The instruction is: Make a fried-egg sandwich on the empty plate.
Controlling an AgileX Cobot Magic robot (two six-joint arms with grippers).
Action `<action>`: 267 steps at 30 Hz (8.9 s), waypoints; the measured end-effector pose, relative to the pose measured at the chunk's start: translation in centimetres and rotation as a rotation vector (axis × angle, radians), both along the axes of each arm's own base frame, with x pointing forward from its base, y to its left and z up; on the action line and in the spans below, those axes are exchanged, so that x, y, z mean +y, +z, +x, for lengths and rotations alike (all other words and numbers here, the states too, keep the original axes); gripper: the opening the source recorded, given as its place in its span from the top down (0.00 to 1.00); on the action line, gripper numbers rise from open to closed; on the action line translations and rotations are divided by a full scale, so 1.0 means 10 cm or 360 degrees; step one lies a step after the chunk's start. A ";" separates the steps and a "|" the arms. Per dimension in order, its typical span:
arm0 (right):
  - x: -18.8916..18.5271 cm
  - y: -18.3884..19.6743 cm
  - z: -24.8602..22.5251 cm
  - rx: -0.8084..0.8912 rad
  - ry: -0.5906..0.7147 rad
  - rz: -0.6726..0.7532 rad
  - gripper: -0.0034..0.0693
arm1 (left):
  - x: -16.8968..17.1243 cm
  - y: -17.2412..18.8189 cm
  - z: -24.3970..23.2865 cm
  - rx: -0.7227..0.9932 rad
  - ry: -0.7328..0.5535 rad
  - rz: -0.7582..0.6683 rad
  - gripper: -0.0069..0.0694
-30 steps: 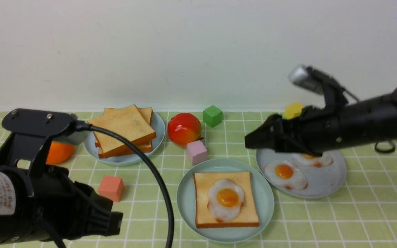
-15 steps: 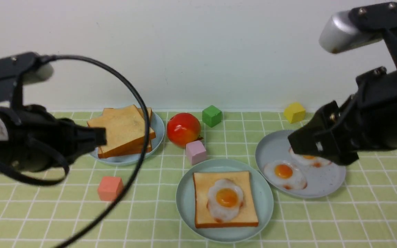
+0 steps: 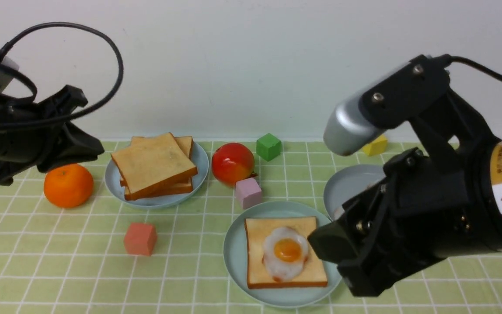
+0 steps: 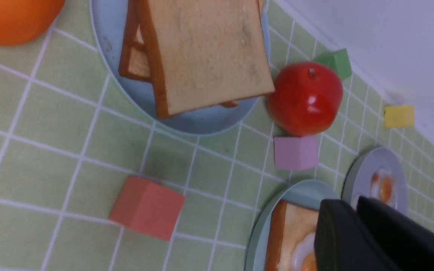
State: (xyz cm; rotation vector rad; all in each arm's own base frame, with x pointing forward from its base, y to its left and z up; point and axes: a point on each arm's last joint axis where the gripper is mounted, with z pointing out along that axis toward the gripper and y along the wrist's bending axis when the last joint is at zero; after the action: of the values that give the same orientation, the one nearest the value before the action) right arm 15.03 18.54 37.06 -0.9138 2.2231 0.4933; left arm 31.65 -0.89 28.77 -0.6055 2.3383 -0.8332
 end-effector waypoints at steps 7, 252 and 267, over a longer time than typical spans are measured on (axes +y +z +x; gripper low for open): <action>-0.01 -0.01 0.00 0.0007 0.0000 -0.0018 0.34 | 0.04 -0.44 0.35 0.0128 -0.0033 -0.0002 0.44; -1.64 -1.32 -0.89 -0.0262 -0.1032 0.0401 0.80 | 0.05 -1.17 -2.64 -0.1003 -0.0107 0.1243 0.89; -1.84 -1.31 -1.00 -0.0609 -0.1298 0.0330 0.78 | 0.05 -1.17 -2.64 -0.1003 -0.0107 0.1243 0.87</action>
State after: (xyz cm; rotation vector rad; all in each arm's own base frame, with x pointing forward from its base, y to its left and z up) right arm 5.06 0.18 23.95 0.0484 1.9263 0.1344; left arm 5.20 -0.41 17.07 0.0743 1.8702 -0.0548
